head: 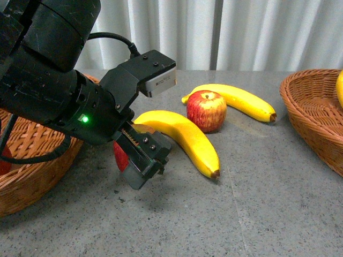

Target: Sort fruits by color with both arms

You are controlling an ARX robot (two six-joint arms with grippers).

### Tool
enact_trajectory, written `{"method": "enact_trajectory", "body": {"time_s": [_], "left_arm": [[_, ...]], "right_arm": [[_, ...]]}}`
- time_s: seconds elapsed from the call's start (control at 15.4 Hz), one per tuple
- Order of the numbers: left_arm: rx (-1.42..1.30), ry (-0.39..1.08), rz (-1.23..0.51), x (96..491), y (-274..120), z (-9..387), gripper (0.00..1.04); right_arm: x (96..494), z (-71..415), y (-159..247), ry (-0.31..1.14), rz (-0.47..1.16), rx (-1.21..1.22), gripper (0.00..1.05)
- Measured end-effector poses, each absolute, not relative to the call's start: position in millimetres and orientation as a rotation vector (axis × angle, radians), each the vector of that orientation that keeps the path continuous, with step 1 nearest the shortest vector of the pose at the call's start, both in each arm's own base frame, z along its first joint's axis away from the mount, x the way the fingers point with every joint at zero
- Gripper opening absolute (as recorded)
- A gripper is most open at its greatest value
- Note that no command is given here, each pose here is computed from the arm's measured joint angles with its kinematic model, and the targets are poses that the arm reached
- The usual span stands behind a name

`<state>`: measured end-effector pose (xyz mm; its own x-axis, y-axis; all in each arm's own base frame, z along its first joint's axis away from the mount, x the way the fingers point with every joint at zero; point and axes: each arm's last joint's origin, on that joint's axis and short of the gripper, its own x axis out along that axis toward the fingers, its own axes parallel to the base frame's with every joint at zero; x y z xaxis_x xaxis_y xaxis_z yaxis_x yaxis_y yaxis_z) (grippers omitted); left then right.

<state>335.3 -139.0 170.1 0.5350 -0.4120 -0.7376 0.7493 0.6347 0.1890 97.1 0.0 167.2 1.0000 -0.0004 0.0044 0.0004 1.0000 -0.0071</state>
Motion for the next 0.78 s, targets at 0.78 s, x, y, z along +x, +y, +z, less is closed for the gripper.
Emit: {"method": "enact_trajectory", "body": {"time_s": [0.78], "left_arm": [[0.429, 0.431, -0.519, 300, -97, 291, 0.68]], "right_arm": [[97, 167, 0, -0.004, 0.000, -0.007, 0.98]]}}
